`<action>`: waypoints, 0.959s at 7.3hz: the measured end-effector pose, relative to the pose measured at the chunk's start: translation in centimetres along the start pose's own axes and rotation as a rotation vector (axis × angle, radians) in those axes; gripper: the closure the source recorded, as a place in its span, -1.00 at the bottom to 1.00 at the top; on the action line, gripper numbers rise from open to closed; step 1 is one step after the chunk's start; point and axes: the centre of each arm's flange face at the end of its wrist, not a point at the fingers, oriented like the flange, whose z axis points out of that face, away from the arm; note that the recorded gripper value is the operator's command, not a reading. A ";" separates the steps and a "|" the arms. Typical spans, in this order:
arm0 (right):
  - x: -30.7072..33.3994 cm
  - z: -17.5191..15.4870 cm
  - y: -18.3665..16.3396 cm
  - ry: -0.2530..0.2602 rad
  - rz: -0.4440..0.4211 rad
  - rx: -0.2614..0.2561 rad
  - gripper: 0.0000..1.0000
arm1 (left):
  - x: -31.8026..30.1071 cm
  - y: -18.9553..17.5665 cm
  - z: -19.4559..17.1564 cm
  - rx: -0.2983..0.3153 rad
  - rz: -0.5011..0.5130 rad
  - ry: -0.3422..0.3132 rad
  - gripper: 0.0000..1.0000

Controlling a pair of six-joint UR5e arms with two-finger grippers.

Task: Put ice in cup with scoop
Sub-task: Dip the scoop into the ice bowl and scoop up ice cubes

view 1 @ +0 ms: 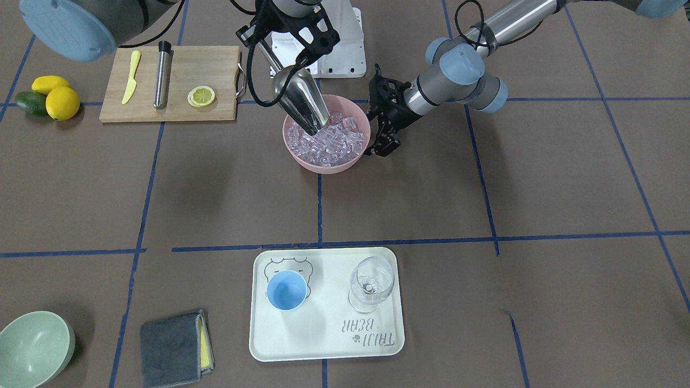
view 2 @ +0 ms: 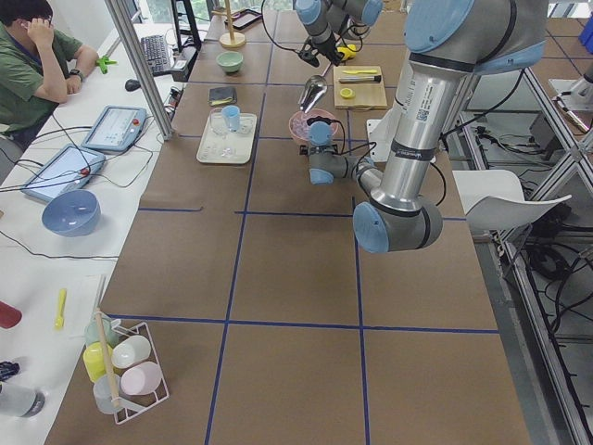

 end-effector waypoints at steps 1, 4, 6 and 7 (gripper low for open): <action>-0.9 0.7 -0.3 0.013 -0.013 -0.049 1.00 | 0.0 0.0 0.0 0.000 0.000 -0.005 -1.00; -2.1 3.2 -0.8 0.059 -0.041 -0.122 1.00 | -0.1 0.0 0.0 0.000 -0.002 -0.013 -1.00; -2.0 4.3 -1.2 0.073 -0.067 -0.141 1.00 | -0.1 -0.1 0.0 0.001 -0.002 -0.012 -1.00; -1.8 4.7 -1.7 0.076 -0.070 -0.148 1.00 | -0.1 -0.1 0.0 0.001 -0.001 -0.012 -1.00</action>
